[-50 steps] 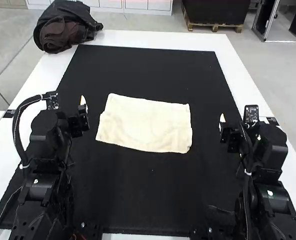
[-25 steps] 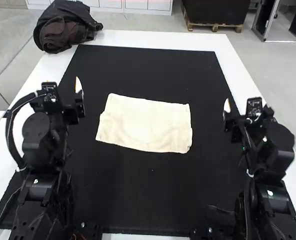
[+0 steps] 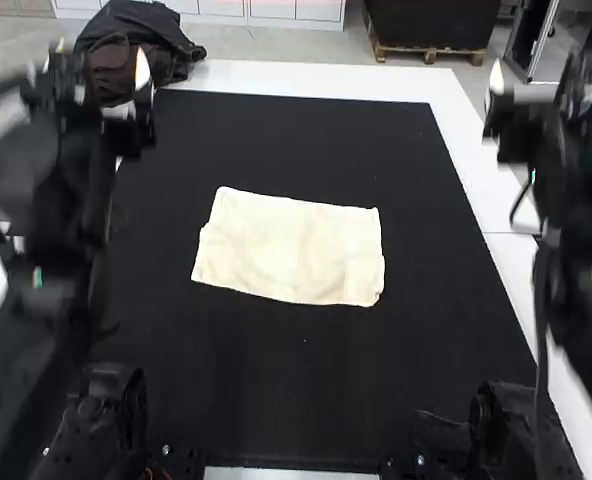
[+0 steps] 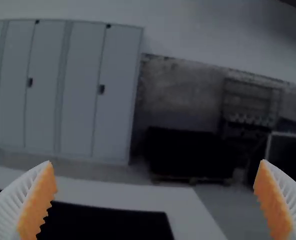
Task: Fold the towel.
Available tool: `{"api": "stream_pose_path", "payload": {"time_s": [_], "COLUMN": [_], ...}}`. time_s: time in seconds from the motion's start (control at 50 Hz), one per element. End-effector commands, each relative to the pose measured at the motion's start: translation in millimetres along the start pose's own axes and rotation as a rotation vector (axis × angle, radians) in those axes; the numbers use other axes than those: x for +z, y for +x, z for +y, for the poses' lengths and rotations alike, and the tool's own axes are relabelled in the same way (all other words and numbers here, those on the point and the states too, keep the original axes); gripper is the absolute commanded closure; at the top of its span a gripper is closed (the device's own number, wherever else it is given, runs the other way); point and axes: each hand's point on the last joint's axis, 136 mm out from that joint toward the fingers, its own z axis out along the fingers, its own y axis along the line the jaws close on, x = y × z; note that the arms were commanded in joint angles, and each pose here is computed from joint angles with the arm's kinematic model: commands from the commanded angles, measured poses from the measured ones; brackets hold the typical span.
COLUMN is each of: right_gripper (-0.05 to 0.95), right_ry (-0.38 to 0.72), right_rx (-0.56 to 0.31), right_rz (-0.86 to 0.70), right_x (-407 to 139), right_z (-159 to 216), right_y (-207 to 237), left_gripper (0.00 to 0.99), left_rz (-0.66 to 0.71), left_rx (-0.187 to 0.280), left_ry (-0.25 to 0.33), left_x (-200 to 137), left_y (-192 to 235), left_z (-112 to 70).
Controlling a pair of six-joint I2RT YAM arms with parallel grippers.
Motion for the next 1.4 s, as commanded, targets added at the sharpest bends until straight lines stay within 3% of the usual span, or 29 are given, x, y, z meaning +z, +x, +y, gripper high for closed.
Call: {"api": "stream_pose_path", "payload": {"time_s": [0.0, 0.14, 0.2, 0.38, 0.52, 0.64, 0.78, 1.1, 1.38], "right_gripper": [-0.01, 0.0, 0.0, 0.0, 0.0, 0.0, -0.01, -0.01, -0.01], "right_ry": [0.001, 0.016, 0.026, 0.036, 0.037, -0.009, -0.093, -0.208, -0.25], "right_rx": [0.109, 0.163, 0.176, 0.205, 0.199, 0.164, 0.138, 0.099, 0.09], "right_rz": [0.106, 0.326, 0.413, 0.594, 0.682, 0.727, 0.76, 0.801, 0.854], "right_x": [37.5, 72.4, 78.2, 78.5, 75.8, 73.1, 72.3, 75.2, 79.3], "right_z": [-2.2, 0.4, 2.2, 10.6, 15.1, 24.9, 48.5, 99.4, 119.4], "right_y": [14.7, 81.1, 115.6, 206.3, 246.7, 264.5, 274.5, 290.3, 316.0], "left_gripper": [0.036, 0.036, 0.038, 0.038, 0.036, 0.038, 0.039, 0.038, 0.036], "left_rz": [0.08, 0.233, 0.327, 0.632, 0.739, 0.751, 0.755, 0.836, 0.873], "left_rx": [0.02, 0.035, 0.047, 0.054, 0.077, 0.102, 0.06, 0.034, 0.02], "left_ry": [0.084, 0.094, 0.068, 0.09, 0.099, 0.124, 0.229, 0.266, 0.276], "left_x": [31.6, 66.8, 74.3, 71.6, 64.7, 61.3, 56.3, 55.1, 66.0], "left_y": [10.7, 54.7, 88.9, 210.7, 262.8, 271.3, 274.8, 309.3, 329.1], "left_z": [-18.5, -27.4, -26.6, -40.8, -43.8, -48.6, -69.2, -83.7, -90.5]}}
